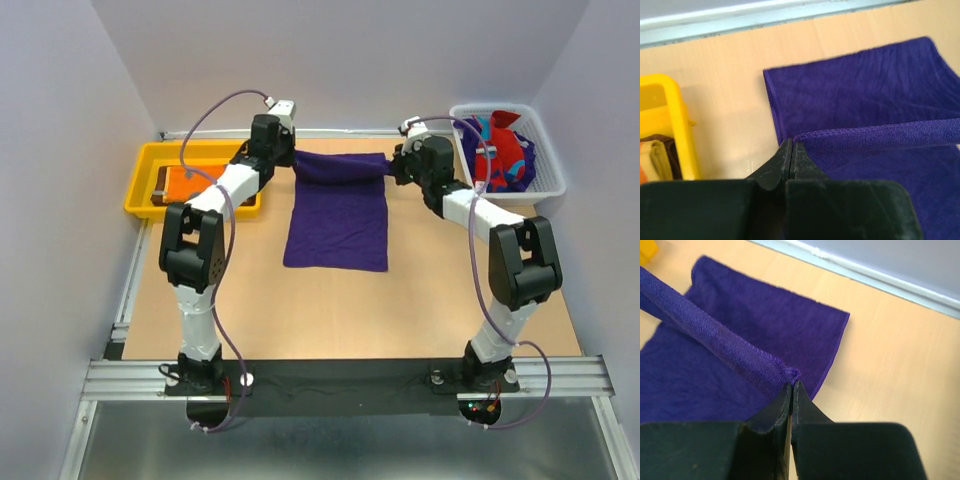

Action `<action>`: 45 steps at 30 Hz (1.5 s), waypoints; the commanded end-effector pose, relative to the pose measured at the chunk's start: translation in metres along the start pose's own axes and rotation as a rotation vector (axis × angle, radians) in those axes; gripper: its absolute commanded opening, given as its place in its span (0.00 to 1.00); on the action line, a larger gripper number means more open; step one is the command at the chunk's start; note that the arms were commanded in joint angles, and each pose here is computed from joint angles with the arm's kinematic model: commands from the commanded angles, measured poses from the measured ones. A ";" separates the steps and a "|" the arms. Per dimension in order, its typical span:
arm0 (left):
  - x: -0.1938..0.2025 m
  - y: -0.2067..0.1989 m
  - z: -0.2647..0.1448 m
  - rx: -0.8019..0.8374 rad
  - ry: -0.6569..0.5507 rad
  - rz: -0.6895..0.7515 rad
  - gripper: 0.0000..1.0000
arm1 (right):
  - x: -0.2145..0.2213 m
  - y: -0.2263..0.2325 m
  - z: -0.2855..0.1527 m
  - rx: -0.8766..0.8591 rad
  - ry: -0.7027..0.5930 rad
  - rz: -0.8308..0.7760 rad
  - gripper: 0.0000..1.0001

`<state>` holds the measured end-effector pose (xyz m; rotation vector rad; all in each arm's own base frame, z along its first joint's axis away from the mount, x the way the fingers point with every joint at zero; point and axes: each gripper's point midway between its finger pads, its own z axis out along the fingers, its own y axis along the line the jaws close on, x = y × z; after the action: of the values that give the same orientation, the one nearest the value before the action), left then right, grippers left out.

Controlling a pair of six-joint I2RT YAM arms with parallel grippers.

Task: Fold and stack the towels
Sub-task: Fold the towel

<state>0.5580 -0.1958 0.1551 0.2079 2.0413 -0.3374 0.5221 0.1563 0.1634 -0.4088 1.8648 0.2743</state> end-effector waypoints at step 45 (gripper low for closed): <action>0.023 -0.015 -0.103 -0.037 0.108 -0.167 0.00 | 0.033 0.054 -0.087 -0.105 0.149 0.422 0.00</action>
<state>0.4440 -0.1880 0.1162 0.0165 2.3122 -0.4590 0.4059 0.1616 0.1109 -0.0920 2.1875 0.6068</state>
